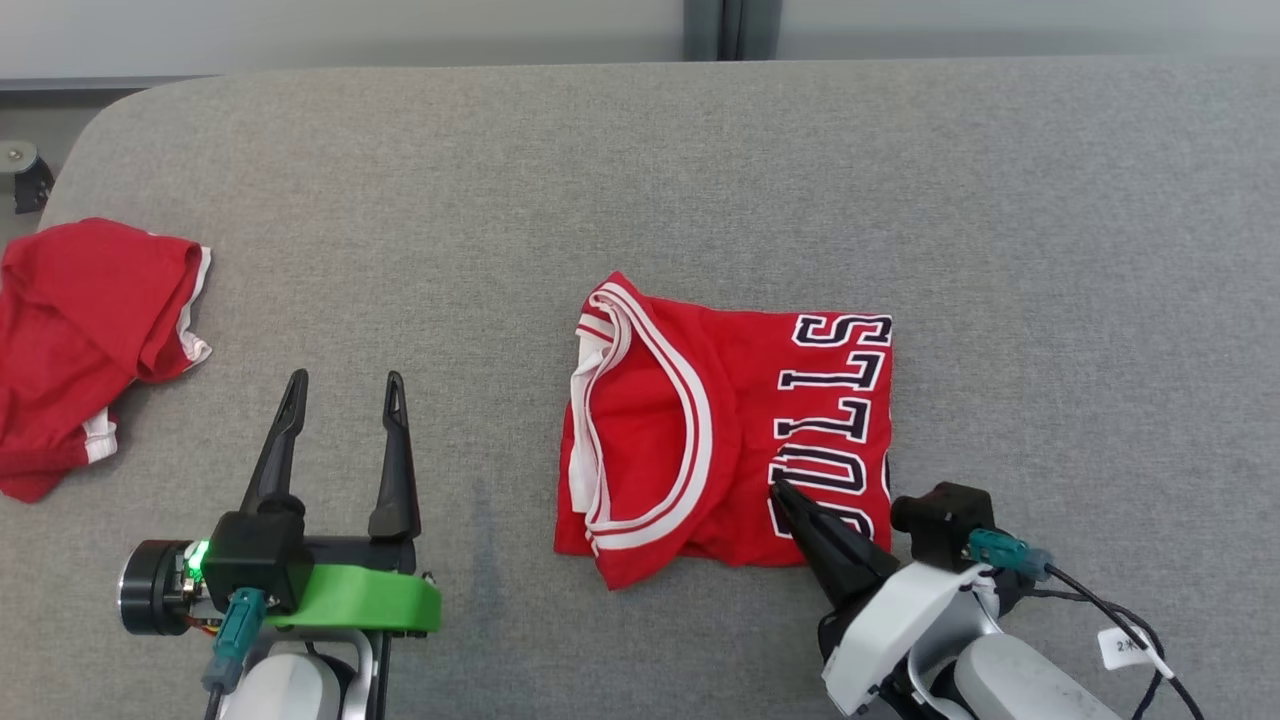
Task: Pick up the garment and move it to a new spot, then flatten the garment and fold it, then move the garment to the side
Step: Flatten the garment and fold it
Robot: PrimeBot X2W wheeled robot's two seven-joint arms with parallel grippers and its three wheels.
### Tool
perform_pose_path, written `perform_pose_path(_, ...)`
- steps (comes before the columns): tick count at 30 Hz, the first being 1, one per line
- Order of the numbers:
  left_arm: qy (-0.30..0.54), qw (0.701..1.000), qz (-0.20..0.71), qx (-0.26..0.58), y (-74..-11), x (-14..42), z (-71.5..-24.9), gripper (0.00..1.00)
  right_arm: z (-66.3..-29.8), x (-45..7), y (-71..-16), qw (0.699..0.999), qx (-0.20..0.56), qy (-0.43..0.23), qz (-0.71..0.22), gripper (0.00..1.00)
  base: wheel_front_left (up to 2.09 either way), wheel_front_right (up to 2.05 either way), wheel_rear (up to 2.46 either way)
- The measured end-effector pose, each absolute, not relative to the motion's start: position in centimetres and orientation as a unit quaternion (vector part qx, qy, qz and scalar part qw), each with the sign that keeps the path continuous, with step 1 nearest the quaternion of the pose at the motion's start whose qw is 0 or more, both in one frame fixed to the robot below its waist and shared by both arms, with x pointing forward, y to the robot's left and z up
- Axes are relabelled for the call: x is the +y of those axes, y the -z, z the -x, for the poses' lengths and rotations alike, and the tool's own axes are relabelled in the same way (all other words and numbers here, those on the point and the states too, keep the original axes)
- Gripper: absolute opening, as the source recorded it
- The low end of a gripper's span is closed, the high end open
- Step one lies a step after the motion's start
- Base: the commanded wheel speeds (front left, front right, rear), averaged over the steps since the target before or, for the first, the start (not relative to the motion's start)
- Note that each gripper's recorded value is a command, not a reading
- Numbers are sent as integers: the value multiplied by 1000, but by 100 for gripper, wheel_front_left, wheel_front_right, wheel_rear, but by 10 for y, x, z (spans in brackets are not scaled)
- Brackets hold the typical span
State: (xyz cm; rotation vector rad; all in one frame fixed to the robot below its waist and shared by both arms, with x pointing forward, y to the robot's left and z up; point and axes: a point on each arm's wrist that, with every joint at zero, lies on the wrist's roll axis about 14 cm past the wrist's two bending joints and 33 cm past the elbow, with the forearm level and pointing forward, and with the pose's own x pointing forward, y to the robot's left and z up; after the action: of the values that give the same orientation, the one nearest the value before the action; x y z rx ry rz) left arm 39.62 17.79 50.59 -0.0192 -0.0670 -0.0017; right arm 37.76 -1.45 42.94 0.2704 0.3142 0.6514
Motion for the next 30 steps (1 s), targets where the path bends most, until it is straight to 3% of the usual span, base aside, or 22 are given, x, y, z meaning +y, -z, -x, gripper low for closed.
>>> perform_pose_path(5, -9, 1000, 11, -27, -502, 183, -395, 100, -376, 7, -406, 910, 190, -344, -130, 0, 0, 0, 0)
perform_pose_path(23, -21, 999, 9, -27, -500, 191, -399, 100, -395, 59, -419, 884, 165, -420, -121, 0, 0, 0, 0)
perform_pose_path(30, -17, 999, 12, -27, -499, 189, -403, 100, -382, 81, -409, 860, 197, -460, -102, 0, 0, 0, 0)
